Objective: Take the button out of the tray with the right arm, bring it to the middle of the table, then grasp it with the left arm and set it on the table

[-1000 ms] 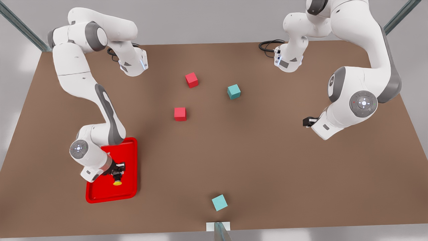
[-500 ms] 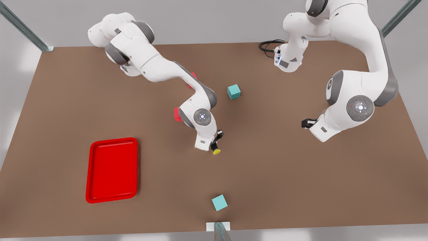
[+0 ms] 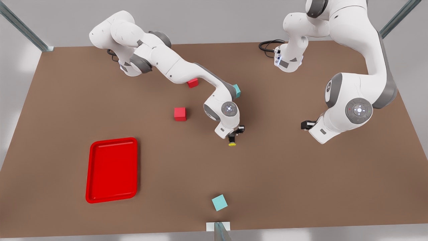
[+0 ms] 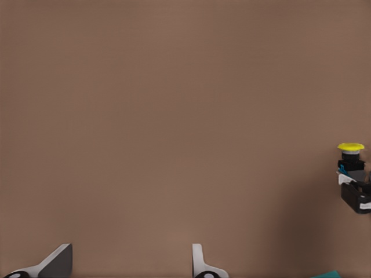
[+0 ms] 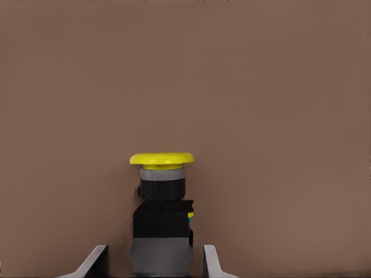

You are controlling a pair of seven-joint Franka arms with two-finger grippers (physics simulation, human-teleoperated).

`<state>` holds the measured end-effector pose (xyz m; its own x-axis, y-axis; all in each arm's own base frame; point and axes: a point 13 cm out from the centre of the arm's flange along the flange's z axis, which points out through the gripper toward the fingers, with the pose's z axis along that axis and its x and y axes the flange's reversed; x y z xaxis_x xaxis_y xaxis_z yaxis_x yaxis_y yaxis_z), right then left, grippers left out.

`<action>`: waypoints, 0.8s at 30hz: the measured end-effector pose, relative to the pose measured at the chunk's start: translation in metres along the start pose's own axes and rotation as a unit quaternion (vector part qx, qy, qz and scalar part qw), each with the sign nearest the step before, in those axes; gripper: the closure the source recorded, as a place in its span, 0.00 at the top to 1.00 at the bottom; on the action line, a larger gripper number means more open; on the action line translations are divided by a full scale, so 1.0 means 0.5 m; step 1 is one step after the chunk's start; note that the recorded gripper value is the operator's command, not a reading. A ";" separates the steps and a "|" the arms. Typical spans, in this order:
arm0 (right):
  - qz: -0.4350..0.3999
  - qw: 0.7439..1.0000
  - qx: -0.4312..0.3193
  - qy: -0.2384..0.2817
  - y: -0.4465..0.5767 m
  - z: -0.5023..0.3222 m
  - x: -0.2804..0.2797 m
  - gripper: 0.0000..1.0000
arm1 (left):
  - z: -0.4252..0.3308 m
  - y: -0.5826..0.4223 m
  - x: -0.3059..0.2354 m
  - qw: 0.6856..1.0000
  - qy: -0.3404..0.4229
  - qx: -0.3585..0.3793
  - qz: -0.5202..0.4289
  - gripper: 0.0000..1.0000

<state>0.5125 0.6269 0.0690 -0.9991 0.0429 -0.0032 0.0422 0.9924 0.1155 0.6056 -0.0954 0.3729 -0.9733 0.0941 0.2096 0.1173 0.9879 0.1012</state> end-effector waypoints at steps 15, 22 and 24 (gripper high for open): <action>0.197 0.977 0.027 -0.081 -0.849 -0.886 -0.291 1.00 | 0.351 -0.693 0.006 1.000 0.013 0.023 0.014 1.00; 0.146 0.986 0.061 -0.054 -1.017 -0.898 -0.300 1.00 | 0.474 -0.758 -0.019 0.994 -0.077 0.012 -0.077 1.00; 0.114 0.990 0.071 -0.052 -1.007 -0.897 -0.296 1.00 | 0.479 -0.752 -0.035 0.992 -0.097 0.010 -0.078 1.00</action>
<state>0.6356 0.0691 0.4570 -0.9573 0.2727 -0.0955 0.2753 0.9612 -0.0151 0.5311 -0.4392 0.0982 -0.9992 -0.0406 0.0024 -0.0402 0.9944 0.0977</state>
